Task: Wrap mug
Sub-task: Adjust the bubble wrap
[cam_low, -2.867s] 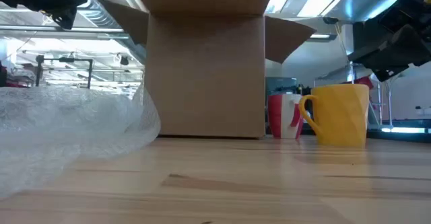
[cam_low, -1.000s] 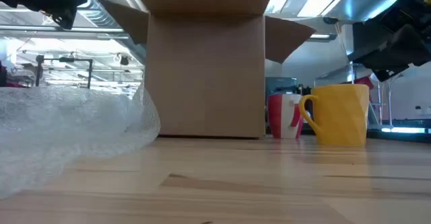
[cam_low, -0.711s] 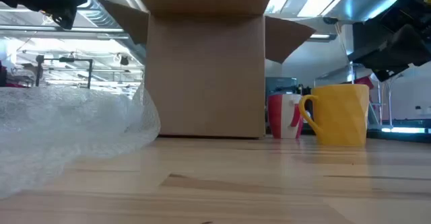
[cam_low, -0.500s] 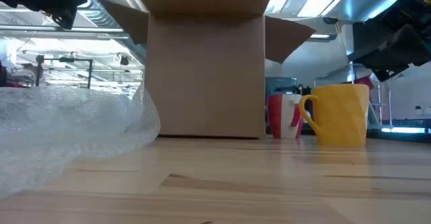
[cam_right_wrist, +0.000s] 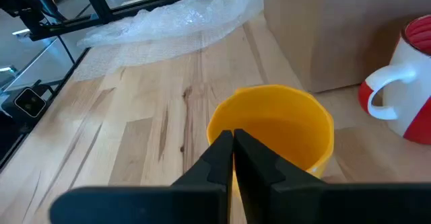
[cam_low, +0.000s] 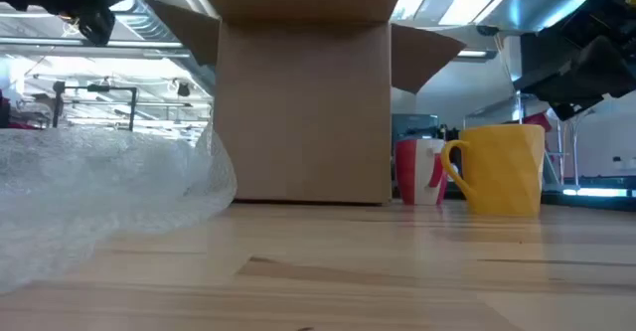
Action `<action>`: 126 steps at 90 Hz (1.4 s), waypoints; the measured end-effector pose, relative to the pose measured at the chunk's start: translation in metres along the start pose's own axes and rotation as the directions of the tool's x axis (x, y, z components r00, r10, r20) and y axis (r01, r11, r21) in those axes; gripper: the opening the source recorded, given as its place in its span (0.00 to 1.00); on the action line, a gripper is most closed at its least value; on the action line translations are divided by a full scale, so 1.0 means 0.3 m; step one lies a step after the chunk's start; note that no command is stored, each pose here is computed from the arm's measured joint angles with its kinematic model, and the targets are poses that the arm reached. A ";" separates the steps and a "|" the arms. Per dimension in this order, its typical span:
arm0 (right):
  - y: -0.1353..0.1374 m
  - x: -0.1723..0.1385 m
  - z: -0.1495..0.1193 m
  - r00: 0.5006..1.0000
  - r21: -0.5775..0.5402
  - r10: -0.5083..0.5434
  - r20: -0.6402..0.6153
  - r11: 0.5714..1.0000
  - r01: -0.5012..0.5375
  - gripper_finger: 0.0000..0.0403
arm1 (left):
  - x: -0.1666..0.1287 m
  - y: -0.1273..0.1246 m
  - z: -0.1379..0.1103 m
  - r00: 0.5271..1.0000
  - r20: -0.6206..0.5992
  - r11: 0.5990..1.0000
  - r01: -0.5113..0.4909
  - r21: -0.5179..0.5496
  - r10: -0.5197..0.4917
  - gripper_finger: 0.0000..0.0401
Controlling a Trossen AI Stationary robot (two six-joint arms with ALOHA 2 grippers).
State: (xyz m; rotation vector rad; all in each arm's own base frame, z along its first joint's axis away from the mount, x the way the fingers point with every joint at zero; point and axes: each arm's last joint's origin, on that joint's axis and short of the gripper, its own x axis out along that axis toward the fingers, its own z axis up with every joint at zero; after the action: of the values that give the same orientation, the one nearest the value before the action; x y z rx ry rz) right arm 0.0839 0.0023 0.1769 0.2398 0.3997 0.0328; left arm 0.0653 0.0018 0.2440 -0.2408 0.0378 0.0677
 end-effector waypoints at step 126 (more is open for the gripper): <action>0.000 0.000 0.000 1.000 0.000 0.000 0.000 1.000 0.000 0.00 | 0.441 -0.219 -0.003 0.627 -0.771 0.991 -0.130 0.036 0.110 0.00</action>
State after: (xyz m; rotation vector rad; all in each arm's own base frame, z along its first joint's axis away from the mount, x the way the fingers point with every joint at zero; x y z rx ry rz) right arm 0.0839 0.0023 0.1771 0.2396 0.3994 0.0327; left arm 0.2019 -0.0540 0.2526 -0.2772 0.9321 0.0950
